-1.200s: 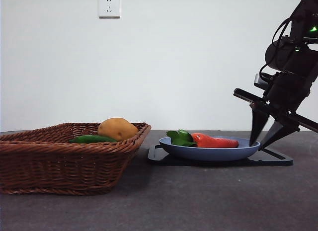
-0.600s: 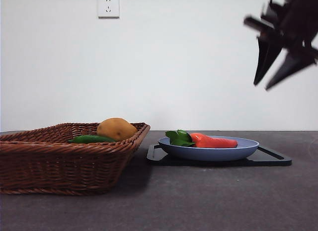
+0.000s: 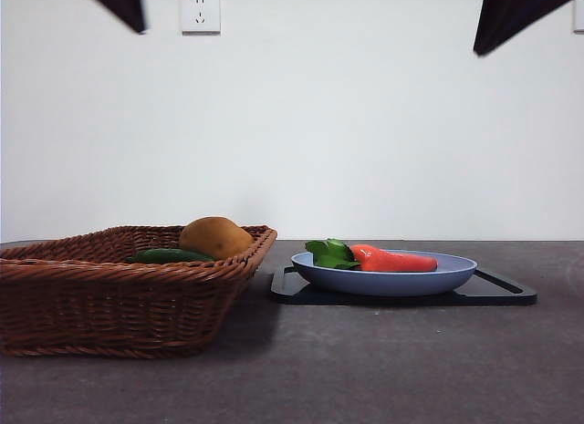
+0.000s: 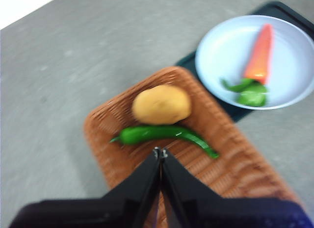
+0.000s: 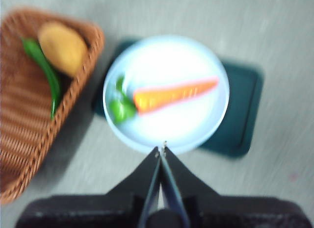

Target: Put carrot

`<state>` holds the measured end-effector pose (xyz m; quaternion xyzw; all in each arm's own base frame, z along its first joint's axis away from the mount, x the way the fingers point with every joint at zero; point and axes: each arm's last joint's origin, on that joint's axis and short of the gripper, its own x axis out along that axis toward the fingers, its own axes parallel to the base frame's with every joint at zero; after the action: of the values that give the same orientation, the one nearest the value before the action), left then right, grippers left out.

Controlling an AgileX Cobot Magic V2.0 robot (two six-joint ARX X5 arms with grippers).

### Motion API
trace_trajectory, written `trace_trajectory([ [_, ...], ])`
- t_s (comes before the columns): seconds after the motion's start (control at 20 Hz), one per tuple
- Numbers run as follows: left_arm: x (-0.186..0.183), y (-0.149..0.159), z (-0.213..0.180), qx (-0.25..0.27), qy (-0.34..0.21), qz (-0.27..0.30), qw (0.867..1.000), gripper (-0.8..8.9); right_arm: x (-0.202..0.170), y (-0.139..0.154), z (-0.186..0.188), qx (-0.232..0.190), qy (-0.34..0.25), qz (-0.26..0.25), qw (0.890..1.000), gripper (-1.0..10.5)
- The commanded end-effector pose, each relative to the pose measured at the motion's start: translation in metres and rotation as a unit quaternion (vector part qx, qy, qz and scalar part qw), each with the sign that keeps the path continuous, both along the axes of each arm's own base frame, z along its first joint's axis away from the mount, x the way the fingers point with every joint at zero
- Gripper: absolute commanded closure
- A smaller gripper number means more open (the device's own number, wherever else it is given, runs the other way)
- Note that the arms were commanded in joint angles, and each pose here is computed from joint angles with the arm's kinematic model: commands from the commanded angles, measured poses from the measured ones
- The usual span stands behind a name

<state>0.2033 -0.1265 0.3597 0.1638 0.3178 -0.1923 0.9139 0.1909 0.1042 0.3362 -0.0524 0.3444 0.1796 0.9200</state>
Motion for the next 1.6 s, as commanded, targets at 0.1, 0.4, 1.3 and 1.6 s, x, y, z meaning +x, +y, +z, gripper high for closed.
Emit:
trace_trajectory([
  [0.1,-0.027,0.030,-0.021,-0.031,-0.041,0.019,0.998,8.07,-0.028,-0.005,-0.011,0.025,-0.082,-0.024,0.996,9.4],
  [0.4,-0.084,0.063,-0.078,-0.119,-0.060,0.035,0.991,8.07,-0.071,-0.021,-0.076,0.090,-0.189,-0.022,0.978,9.4],
  [1.3,-0.119,0.086,-0.080,-0.126,-0.146,-0.023,0.981,8.05,-0.078,-0.029,-0.108,0.089,-0.182,-0.063,0.977,9.4],
  [1.6,-0.148,0.118,-0.059,-0.125,-0.351,0.098,0.923,8.05,-0.078,-0.029,-0.108,0.089,-0.181,-0.063,0.977,9.4],
])
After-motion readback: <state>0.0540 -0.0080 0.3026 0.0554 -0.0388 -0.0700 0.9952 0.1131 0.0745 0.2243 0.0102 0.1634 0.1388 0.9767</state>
